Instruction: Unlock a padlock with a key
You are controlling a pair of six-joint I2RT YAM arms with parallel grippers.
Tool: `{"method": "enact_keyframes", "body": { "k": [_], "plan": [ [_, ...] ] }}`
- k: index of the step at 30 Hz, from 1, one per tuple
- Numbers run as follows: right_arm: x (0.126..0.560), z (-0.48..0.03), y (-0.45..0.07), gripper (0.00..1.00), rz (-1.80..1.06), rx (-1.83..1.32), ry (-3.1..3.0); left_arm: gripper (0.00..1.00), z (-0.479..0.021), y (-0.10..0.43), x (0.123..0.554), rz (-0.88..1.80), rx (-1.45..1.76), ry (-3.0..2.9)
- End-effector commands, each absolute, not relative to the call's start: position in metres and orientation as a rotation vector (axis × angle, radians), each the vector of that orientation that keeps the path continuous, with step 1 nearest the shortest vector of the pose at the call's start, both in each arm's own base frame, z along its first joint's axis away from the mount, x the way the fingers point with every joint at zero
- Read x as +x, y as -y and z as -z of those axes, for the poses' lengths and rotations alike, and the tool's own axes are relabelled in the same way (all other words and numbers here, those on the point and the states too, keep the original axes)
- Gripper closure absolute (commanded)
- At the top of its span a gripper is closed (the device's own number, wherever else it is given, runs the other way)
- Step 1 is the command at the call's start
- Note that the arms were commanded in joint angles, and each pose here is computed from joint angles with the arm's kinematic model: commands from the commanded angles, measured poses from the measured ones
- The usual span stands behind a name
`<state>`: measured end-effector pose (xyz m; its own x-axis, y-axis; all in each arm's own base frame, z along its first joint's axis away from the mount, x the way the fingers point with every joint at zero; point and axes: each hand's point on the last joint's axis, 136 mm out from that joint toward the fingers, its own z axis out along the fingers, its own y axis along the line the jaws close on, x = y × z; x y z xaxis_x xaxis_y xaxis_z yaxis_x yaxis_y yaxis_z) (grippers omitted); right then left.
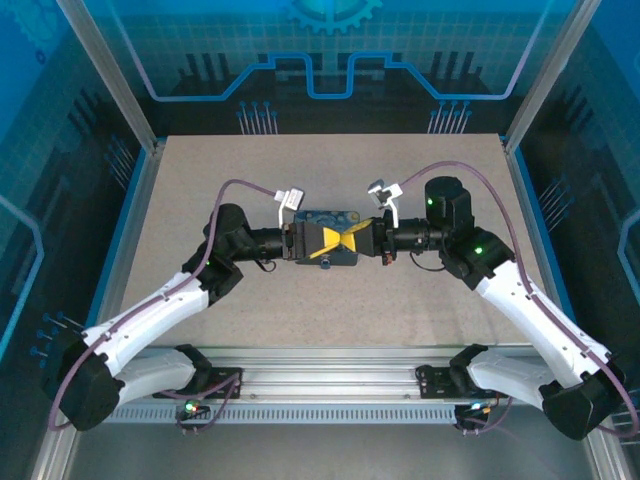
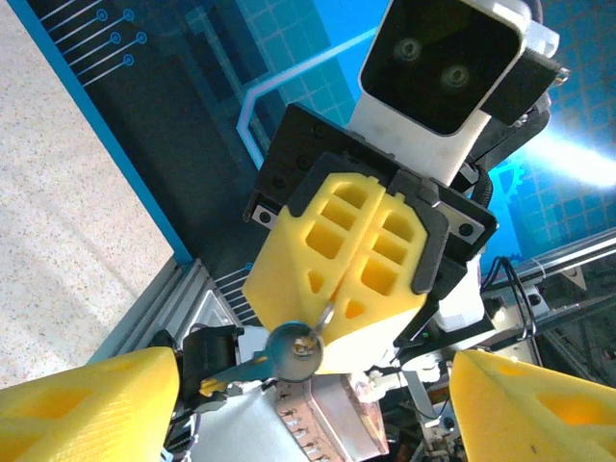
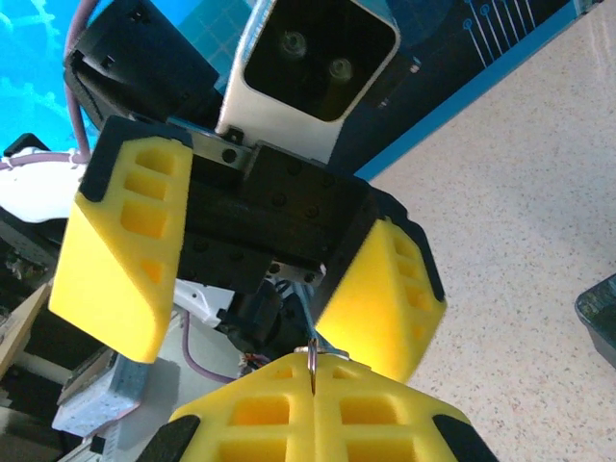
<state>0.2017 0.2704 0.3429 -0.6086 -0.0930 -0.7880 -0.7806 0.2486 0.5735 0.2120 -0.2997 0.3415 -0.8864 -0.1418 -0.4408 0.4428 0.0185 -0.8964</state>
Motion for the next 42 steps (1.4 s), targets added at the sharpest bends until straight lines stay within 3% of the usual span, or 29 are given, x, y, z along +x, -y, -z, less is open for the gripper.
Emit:
{"method": "enact_keyframes", "body": {
  "k": [1,36,37,40,42],
  "plan": [
    [0.197,-0.359,-0.274,1.0,-1.448,-0.825,-1.822,0.21,-0.34,0.304,0.212,1.929,0.322,-1.884],
    [0.201,-0.339,-0.262,1.0,-1.357,-0.8,-1.886,0.75,-0.341,0.298,0.209,1.917,0.313,-1.862],
    [0.202,-0.338,-0.262,1.0,-1.355,-0.796,-1.887,0.76,-0.341,0.298,0.208,1.917,0.313,-1.863],
    [0.202,-0.342,-0.263,1.0,-1.367,-0.794,-1.873,0.56,-0.339,0.298,0.208,1.919,0.314,-1.867],
    [0.202,-0.345,-0.263,1.0,-1.371,-0.793,-1.865,0.52,-0.338,0.298,0.207,1.925,0.316,-1.869]
  ]
}}
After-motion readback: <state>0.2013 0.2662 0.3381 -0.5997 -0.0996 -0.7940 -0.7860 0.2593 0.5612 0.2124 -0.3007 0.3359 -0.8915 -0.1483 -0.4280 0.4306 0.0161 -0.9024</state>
